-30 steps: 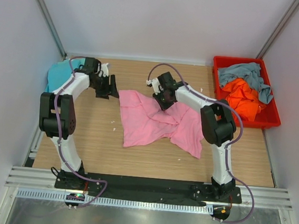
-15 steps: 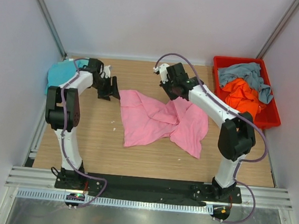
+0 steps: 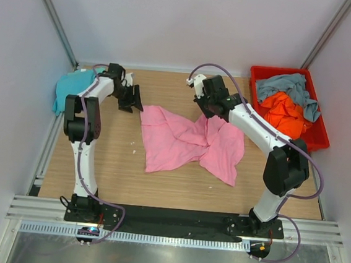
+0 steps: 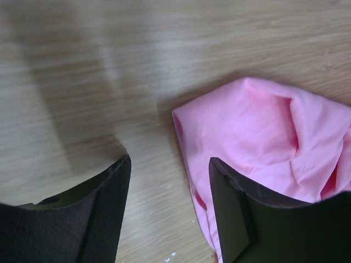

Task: Fold and stack the t-shirts
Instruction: Flatten the tshirt out

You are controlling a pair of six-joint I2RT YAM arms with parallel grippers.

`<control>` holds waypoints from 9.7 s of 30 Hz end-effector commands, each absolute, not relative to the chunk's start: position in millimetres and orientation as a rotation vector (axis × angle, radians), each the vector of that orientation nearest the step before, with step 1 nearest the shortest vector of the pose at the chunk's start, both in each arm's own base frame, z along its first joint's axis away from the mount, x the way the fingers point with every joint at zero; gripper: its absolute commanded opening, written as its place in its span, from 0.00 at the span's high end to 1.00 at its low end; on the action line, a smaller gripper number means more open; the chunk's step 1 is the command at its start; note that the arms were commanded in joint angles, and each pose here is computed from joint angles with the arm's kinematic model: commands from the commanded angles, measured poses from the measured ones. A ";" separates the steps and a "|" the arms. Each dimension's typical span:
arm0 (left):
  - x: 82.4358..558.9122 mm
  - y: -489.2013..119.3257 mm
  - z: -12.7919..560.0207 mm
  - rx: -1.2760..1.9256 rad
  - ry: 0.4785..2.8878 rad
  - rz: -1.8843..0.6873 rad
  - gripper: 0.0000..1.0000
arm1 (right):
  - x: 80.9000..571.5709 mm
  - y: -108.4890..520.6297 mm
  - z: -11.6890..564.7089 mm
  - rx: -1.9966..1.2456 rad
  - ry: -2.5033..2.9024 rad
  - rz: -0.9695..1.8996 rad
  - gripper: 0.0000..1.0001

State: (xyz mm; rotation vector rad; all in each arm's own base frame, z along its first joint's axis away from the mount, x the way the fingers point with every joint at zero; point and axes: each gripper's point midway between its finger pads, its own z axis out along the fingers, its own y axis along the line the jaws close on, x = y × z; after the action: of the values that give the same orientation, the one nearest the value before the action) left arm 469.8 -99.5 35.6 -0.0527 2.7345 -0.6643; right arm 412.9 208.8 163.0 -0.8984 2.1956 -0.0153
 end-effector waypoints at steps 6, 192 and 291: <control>494.5 -111.7 24.7 0.014 2.762 -0.715 0.52 | 418.0 204.2 175.7 -0.844 2.157 0.009 0.94; 507.0 -81.7 73.3 0.038 2.607 -0.586 0.88 | 408.9 99.6 255.8 -0.493 1.969 -0.085 0.98; 312.0 -31.4 537.9 0.233 1.543 -0.078 1.00 | 295.2 1.4 640.0 -0.023 1.177 -0.164 0.99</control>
State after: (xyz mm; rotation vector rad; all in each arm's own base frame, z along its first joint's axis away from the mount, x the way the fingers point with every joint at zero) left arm 347.5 -37.5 472.5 0.2311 1.7370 -0.1368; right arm 366.5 14.7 556.2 -0.0664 1.4319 -0.1735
